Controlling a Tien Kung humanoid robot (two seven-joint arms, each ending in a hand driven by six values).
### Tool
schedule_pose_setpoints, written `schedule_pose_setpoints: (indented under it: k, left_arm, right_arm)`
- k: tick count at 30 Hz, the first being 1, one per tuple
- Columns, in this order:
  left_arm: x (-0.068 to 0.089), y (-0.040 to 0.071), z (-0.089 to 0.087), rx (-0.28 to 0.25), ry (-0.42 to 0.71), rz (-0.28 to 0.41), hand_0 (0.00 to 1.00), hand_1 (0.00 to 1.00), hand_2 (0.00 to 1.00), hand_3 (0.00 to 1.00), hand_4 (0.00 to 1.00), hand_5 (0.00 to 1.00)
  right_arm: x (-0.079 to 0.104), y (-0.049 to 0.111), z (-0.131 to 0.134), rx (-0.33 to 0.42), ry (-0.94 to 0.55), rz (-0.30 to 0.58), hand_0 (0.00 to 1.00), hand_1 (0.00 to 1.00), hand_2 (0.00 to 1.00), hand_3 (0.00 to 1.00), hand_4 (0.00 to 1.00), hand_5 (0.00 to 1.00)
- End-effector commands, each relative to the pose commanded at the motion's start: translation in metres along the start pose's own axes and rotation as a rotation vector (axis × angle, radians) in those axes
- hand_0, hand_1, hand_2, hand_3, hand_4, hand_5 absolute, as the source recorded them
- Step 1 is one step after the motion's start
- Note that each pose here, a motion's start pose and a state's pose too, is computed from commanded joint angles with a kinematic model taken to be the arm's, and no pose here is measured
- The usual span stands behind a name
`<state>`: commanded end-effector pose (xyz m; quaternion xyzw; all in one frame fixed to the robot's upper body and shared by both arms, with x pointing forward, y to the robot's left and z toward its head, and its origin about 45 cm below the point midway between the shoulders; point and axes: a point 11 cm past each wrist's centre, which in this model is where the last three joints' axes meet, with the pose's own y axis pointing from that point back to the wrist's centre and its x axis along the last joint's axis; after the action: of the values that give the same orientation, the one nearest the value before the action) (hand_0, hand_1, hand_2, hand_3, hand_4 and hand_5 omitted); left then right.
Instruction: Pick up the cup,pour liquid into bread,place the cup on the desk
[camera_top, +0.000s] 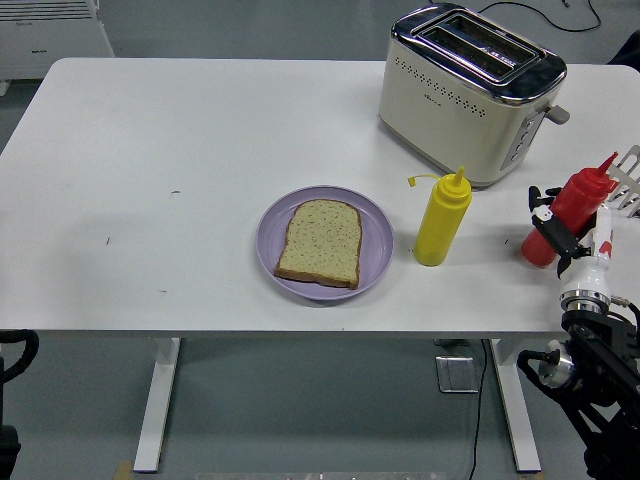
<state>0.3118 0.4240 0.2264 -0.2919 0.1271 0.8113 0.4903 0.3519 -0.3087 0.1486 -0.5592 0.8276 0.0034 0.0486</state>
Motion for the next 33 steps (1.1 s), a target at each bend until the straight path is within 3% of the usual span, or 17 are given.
schedule_pose_setpoints:
  k: [1,2,13,21,31,33]
  left_arm:
    - [0.000,0.000,0.000,0.000,0.000,0.000,0.721,0.735,0.729,0.666,0.640,0.998]
    - [0.000,0.000,0.000,0.000,0.000,0.000,0.721,0.735,0.729,0.666,0.639,0.998]
    - [0.000,0.000,0.000,0.001,-0.002,-0.002,0.721,0.735,0.729,0.666,0.640,0.998]
    - [0.000,0.000,0.001,-0.002,-0.001,0.000,0.721,0.735,0.729,0.666,0.640,0.998]
    - [0.001,0.000,0.002,-0.005,0.001,0.003,0.721,0.735,0.729,0.666,0.638,0.998]
    - [0.001,0.000,0.002,-0.007,0.003,0.004,0.721,0.735,0.729,0.665,0.639,0.998]
  right_arm:
    - [0.000,-0.001,-0.003,0.009,-0.009,0.006,0.137,0.151,0.261,0.311,0.744,0.046]
    - [0.000,-0.001,-0.004,0.012,-0.013,0.008,0.050,0.091,0.222,0.300,0.740,0.045]
    - [-0.008,-0.007,-0.049,0.138,-0.015,-0.033,0.022,0.065,0.213,0.303,0.754,0.065]
    - [-0.015,-0.021,-0.095,0.266,0.222,-0.122,0.013,0.069,0.224,0.322,0.711,0.026]
    - [-0.049,-0.025,-0.148,0.467,0.515,-0.214,0.015,0.072,0.226,0.325,0.700,0.017]
    - [-0.060,-0.025,-0.158,0.510,0.587,-0.231,0.022,0.081,0.229,0.331,0.656,0.018]
